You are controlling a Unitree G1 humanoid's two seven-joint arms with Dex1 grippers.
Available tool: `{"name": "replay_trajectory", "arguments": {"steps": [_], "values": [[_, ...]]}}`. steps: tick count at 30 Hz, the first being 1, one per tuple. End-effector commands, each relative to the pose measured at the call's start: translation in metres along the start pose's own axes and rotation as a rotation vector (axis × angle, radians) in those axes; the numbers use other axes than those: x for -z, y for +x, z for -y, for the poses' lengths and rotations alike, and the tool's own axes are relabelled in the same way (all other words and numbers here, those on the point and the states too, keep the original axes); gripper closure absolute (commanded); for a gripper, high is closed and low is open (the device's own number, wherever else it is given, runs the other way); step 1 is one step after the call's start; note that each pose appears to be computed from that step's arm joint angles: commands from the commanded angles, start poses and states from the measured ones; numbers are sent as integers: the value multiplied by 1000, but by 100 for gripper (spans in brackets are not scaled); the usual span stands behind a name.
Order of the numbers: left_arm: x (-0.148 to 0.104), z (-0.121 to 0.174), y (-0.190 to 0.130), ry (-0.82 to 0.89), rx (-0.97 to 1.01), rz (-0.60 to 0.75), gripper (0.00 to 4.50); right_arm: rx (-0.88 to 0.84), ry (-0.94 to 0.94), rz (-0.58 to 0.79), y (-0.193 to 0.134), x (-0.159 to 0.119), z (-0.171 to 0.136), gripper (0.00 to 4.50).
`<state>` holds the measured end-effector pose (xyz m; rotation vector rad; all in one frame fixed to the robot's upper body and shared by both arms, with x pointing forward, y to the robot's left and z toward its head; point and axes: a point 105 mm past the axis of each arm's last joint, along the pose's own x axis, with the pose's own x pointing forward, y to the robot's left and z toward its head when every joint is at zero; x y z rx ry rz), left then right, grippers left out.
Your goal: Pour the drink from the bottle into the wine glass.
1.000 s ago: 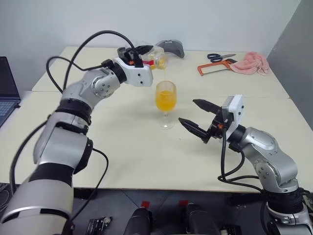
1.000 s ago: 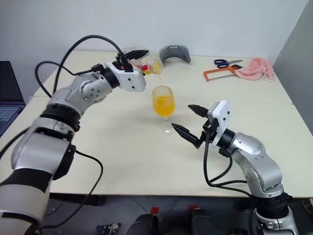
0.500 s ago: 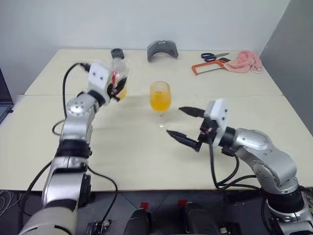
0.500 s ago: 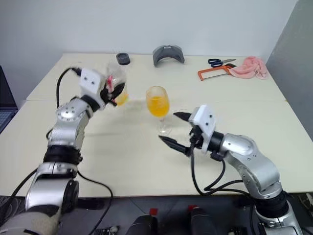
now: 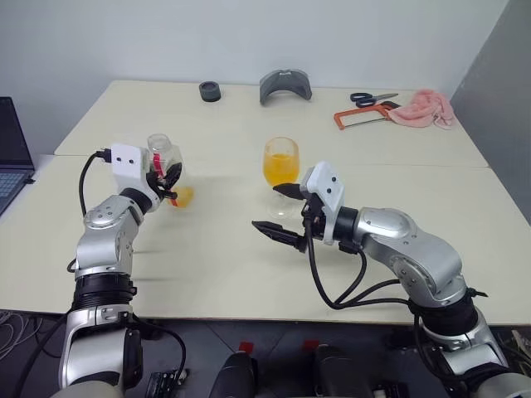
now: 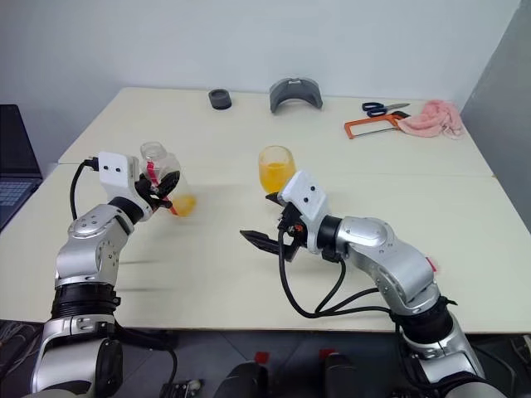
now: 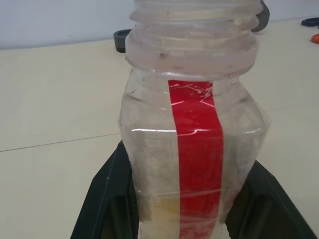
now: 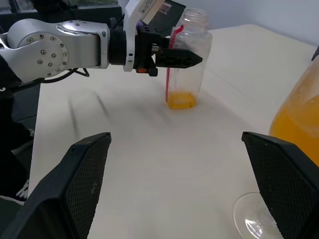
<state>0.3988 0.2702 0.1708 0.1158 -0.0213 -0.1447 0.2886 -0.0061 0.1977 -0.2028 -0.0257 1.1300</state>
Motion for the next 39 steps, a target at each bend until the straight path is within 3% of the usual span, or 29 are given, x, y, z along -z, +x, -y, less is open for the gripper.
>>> {"name": "replay_trajectory", "arguments": {"steps": [1,10,16,22,26,33,39], "values": [[-1,-8,-2,-5,-30,23,281,-11,-41,29,2,-12,-2,0],[0,-3,-12,0,-17,79,1,-8,-48,16,-2,-9,0,0],[8,-3,-24,55,-46,74,1,-12,-53,-9,-11,3,0,0],[29,0,-42,43,-53,7,1,40,-74,0,-27,40,-2,0],[35,7,-59,34,-66,3,1,170,-23,7,-44,74,5,0],[48,20,-86,-37,-99,-5,1,569,92,129,-77,101,43,0],[45,29,-92,-25,-96,29,1,662,112,165,-72,108,54,0]]}}
